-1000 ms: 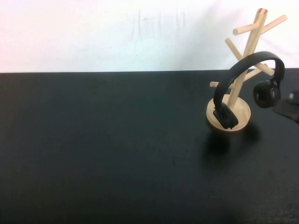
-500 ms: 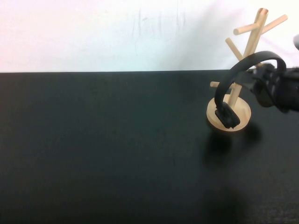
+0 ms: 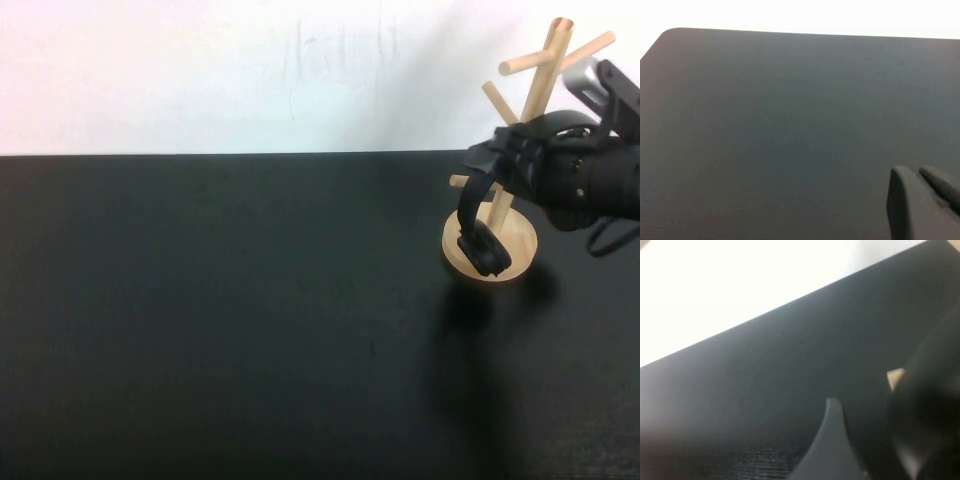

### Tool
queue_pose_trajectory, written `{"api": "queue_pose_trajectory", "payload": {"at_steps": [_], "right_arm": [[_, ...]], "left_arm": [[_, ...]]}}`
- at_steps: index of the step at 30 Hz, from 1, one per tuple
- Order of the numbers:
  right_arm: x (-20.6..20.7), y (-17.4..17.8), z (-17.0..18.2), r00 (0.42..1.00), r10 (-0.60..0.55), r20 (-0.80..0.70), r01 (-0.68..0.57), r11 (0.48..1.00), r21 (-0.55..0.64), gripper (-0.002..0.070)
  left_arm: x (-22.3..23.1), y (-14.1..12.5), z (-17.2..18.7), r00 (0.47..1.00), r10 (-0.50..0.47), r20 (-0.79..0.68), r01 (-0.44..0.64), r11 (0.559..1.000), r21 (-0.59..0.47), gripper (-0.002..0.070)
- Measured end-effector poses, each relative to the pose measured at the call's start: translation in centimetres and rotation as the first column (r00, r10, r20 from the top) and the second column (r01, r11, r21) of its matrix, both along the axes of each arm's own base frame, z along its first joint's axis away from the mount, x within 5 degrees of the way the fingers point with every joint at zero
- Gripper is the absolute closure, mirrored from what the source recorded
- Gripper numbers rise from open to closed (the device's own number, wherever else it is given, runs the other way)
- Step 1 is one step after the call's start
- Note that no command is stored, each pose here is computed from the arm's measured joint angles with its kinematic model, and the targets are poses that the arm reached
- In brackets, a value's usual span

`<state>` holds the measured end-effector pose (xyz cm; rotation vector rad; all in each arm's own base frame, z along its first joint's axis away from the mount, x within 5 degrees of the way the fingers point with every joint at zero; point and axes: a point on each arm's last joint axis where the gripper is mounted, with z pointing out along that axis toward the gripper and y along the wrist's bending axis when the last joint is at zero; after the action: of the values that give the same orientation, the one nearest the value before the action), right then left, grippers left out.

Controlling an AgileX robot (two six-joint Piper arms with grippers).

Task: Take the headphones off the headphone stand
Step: Pick up the headphones from the headphone stand

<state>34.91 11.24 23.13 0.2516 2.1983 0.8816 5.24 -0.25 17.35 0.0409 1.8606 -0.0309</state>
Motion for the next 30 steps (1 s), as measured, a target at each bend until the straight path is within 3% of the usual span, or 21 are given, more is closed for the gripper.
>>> {"api": "queue_pose_trajectory", "payload": {"at_steps": [10, 16, 23, 30], "right_arm": [[2.6, 1.1, -1.0, 1.000, 0.003, -0.003, -0.003, 1.000, -0.008, 0.0199], [3.5, 1.2, -1.6, 1.000, -0.011, -0.009, 0.010, 1.000, -0.017, 0.0395], [3.5, 1.3, -1.7, 1.000, -0.008, -0.007, 0.008, 1.000, -0.022, 0.0683], [2.0, 0.8, 0.8, 0.999, -0.002, 0.050, 0.004, 1.000, -0.029, 0.0678]], "left_arm": [[0.0, 0.0, 0.0, 1.000, 0.000, 0.000, 0.000, 1.000, 0.000, 0.0678], [0.0, 0.0, 0.0, 1.000, 0.000, 0.000, 0.000, 1.000, 0.000, 0.0678], [0.0, 0.0, 0.0, 1.000, 0.000, 0.000, 0.000, 1.000, 0.000, 0.0678], [0.0, 0.0, 0.0, 1.000, 0.000, 0.000, 0.000, 1.000, 0.000, 0.0678]]}}
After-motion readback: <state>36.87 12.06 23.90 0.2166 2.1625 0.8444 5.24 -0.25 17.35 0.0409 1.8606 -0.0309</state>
